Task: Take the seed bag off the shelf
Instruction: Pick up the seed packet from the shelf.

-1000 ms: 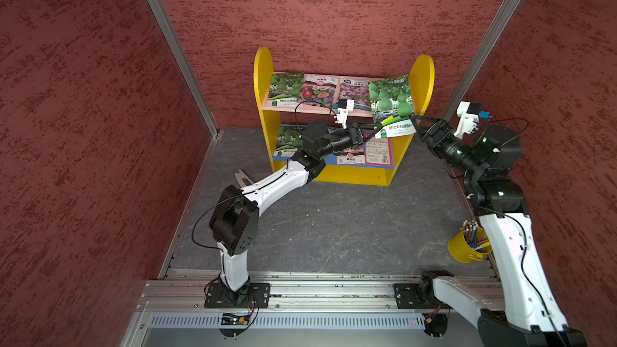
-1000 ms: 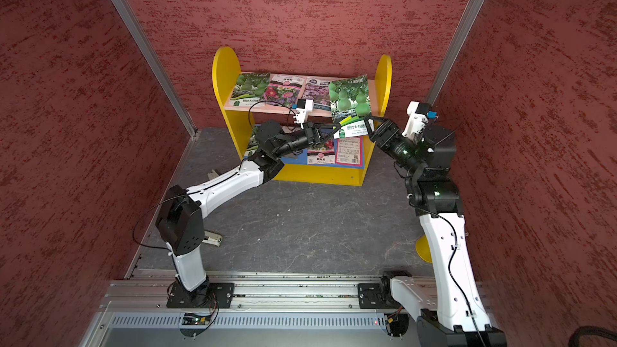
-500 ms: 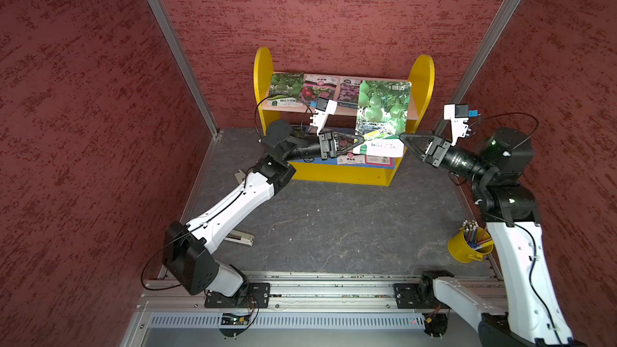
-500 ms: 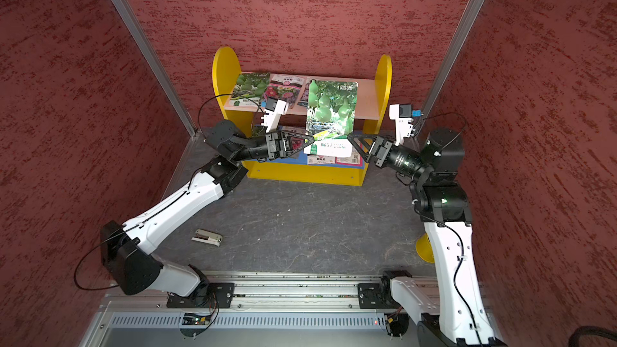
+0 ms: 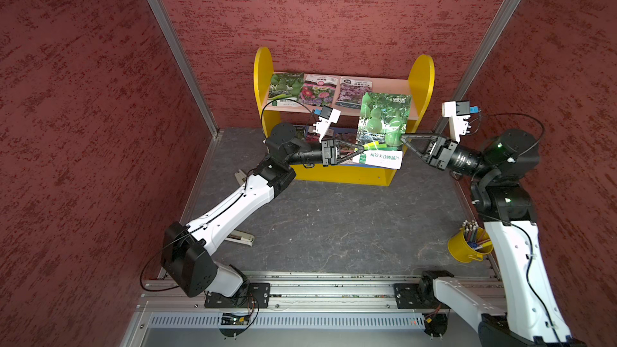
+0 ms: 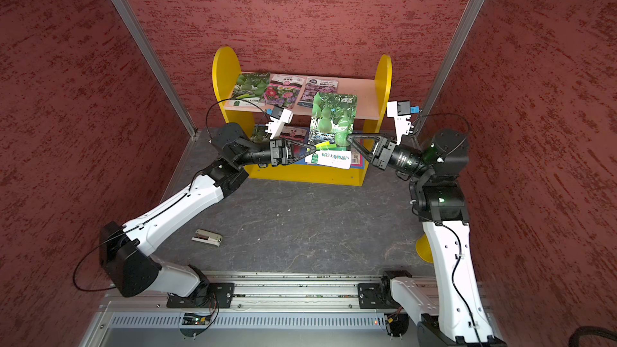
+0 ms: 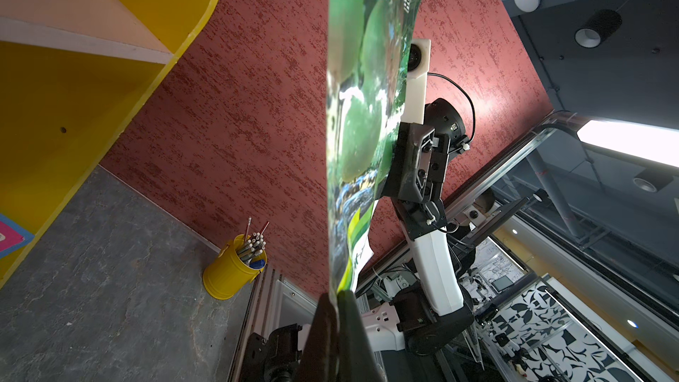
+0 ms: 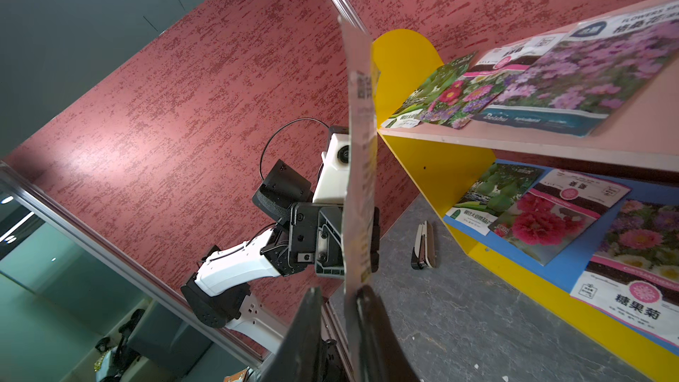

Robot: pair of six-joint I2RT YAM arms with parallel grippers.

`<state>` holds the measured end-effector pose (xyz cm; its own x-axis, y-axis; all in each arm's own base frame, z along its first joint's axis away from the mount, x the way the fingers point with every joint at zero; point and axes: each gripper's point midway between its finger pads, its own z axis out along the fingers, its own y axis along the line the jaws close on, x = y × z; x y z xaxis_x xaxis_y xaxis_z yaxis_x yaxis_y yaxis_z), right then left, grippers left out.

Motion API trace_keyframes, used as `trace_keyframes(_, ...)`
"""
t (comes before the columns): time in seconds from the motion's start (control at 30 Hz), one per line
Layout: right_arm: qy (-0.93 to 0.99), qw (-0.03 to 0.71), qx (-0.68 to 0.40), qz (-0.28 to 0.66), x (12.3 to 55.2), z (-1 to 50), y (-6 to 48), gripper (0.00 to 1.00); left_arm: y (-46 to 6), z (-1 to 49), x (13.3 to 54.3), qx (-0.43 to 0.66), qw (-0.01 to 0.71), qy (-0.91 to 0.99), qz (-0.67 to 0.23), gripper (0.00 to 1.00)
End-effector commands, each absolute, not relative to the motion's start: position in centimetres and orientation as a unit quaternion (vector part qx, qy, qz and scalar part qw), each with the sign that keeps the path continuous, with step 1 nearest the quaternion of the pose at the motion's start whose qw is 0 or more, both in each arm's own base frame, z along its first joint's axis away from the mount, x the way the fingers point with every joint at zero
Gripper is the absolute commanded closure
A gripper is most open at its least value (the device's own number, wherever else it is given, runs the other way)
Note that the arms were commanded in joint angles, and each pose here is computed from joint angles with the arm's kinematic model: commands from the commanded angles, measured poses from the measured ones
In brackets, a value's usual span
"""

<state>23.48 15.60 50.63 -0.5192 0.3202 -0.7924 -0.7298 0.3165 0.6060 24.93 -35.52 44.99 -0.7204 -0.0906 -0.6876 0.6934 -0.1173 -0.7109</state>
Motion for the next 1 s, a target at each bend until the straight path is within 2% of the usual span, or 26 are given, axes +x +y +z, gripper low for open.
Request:
trace_keyframes(0.0, 0.66, 0.473, -0.165, 0.559, 23.5, 50.8, 15.6, 0.76, -35.8, 44.8, 24.7, 0.258, 0.28, 0.601, -0.703, 1.0)
trace_keyframes(0.07, 0.663, 0.475, -0.161, 0.556, 23.8, 50.6, 15.5, 0.61, -35.8, 44.8, 24.5, 0.26, 0.28, 0.6, -0.703, 1.0)
trace_keyframes(0.1, 0.664, 0.475, -0.16, 0.555, 23.9, 50.6, 15.5, 0.62, -35.8, 44.8, 24.4, 0.26, 0.28, 0.599, -0.704, 1.0)
trace_keyframes(0.2, 0.668, 0.474, -0.155, 0.552, 24.3, 50.4, 15.4, 0.8, -35.7, 44.9, 24.2, 0.261, 0.281, 0.597, -0.704, 1.0)
trace_keyframes(0.37, 0.672, 0.472, -0.149, 0.55, 24.8, 50.0, 15.3, 0.8, -35.6, 45.1, 24.0, 0.263, 0.282, 0.595, -0.705, 1.0)
trace_keyframes(0.47, 0.674, 0.473, -0.145, 0.549, 25.0, 50.0, 15.3, 0.95, -35.5, 45.2, 23.8, 0.264, 0.282, 0.595, -0.705, 1.0)
trace_keyframes(0.53, 0.674, 0.474, -0.141, 0.549, 25.1, 50.0, 15.2, 1.0, -35.5, 45.0, 23.8, 0.263, 0.282, 0.597, -0.703, 1.0)
trace_keyframes(0.57, 0.674, 0.473, -0.138, 0.55, 25.1, 50.0, 15.2, 1.0, -35.3, 44.9, 24.0, 0.261, 0.284, 0.599, -0.701, 0.95)
trace_keyframes(0.6, 0.675, 0.473, -0.136, 0.55, 25.1, 50.0, 15.2, 1.0, -35.1, 44.7, 24.1, 0.259, 0.284, 0.603, -0.699, 0.83)
trace_keyframes(0.67, 0.676, 0.474, -0.128, 0.55, 25.1, 49.9, 15.1, 1.0, -34.4, 44.0, 24.5, 0.25, 0.286, 0.614, -0.692, 0.49)
trace_keyframes(0.77, 0.681, 0.47, -0.109, 0.551, 25.3, 49.3, 14.9, 1.0, -32.4, 43.1, 25.5, 0.229, 0.294, 0.637, -0.675, 0.17)
trace_keyframes(0.83, 0.692, 0.462, -0.093, 0.547, 25.5, 48.3, 14.8, 1.0, -30.7, 42.2, 25.9, 0.215, 0.306, 0.658, -0.653, 0.03)
trace_keyframes(0.87, 0.698, 0.459, -0.085, 0.542, 25.6, 47.7, 14.8, 1.0, -29.6, 41.9, 26.2, 0.205, 0.315, 0.67, -0.641, 0.0)
trace_keyframes(0.97, 0.72, 0.443, -0.062, 0.53, 26.1, 45.3, 14.8, 1.0, -26.7, 40.6, 26.3, 0.185, 0.338, 0.714, -0.584, 0.0)
